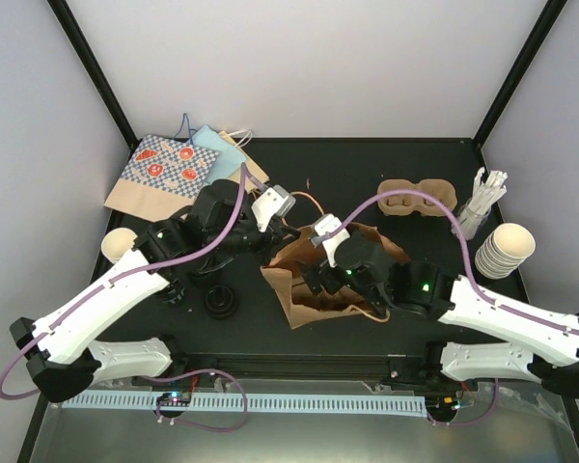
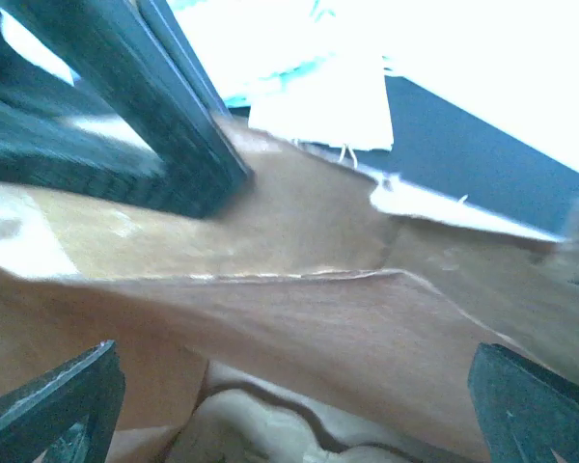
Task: Pack the takeout coffee
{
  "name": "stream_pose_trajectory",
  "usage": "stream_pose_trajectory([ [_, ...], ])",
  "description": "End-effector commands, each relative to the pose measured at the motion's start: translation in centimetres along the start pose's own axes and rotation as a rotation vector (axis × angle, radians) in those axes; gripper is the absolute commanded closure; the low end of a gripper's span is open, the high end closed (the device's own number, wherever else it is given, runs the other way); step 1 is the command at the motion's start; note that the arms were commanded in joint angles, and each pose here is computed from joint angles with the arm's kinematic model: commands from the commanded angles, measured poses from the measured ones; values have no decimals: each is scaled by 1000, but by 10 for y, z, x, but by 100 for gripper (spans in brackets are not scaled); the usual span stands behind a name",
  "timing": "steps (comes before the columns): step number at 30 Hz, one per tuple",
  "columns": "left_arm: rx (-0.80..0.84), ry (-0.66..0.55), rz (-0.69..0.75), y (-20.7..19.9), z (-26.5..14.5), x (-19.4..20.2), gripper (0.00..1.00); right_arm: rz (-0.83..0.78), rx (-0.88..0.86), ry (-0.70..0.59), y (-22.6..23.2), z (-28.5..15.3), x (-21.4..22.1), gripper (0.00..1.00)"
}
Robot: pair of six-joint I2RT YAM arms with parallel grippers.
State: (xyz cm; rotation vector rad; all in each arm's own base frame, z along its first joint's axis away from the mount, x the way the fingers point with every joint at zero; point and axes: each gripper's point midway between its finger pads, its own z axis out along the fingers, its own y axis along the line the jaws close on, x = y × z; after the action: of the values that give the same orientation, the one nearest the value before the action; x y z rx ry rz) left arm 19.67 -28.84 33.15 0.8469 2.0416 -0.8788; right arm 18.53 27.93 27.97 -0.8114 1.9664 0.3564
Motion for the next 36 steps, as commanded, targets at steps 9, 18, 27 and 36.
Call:
stream_pose_trajectory([
  [9, -55, 10, -130, 23, 1, -23, 98, 62, 243, -215, -61, -64, -69, 0],
  [18, -79, -19, -188, 45, 13, -36, 99, 302, 511, -470, -135, -145, -90, 3],
  [27, 32, 25, -162, 34, 30, -44, 98, 261, 788, -531, -171, -171, -75, 4],
  [36, -60, -5, -186, 52, 21, -47, 98, 260, 730, -466, -159, -148, -70, 4],
])
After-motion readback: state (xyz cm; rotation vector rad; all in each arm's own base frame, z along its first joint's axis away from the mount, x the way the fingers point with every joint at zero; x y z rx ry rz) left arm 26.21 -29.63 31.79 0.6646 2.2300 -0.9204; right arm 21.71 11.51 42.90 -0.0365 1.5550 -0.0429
